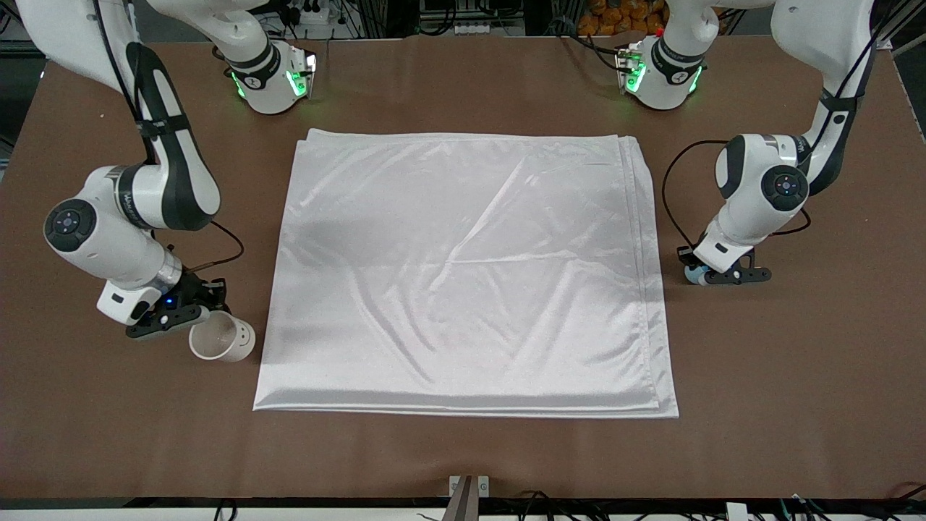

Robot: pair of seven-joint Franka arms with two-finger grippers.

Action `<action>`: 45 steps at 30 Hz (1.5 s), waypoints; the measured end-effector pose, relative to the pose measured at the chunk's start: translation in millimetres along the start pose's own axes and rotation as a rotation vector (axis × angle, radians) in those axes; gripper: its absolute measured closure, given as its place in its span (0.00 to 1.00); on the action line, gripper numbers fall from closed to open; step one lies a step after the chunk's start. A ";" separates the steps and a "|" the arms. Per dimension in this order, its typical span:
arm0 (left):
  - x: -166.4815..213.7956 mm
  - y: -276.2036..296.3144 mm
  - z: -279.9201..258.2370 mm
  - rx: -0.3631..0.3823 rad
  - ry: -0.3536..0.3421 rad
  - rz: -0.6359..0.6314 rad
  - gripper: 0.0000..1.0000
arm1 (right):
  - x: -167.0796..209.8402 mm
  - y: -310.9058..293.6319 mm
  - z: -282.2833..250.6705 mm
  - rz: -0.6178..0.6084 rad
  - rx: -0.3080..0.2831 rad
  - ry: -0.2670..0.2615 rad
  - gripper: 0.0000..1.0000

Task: Place blue cup into white mug on cloth

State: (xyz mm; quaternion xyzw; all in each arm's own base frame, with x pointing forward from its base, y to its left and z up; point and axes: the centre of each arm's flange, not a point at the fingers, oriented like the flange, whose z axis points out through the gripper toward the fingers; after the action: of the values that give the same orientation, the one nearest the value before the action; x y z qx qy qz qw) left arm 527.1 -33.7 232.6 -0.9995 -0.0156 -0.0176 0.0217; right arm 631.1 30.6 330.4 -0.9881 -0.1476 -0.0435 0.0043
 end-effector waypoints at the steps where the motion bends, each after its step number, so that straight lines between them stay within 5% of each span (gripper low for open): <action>1: 0.9 -0.3 -0.9 0.000 0.002 -0.001 0.96 | 3.2 -6.5 -4.3 0.009 0.003 -0.002 0.81; 24: 38.4 -16.7 -92.8 -0.014 0.172 -0.002 0.96 | 40.9 -266.6 -27.8 0.269 0.035 0.041 0.81; 45: 68.9 -20.3 -207.8 0.000 0.103 -0.006 0.96 | 14.1 -453.0 34.5 0.390 -0.040 0.046 0.81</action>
State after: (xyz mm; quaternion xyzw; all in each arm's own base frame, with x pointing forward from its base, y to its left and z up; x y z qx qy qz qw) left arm 588.2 -20.5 443.4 -0.9972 -0.0173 -0.0693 0.0224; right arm 515.1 468.7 295.3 -0.9966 0.0475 -0.0673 -0.0035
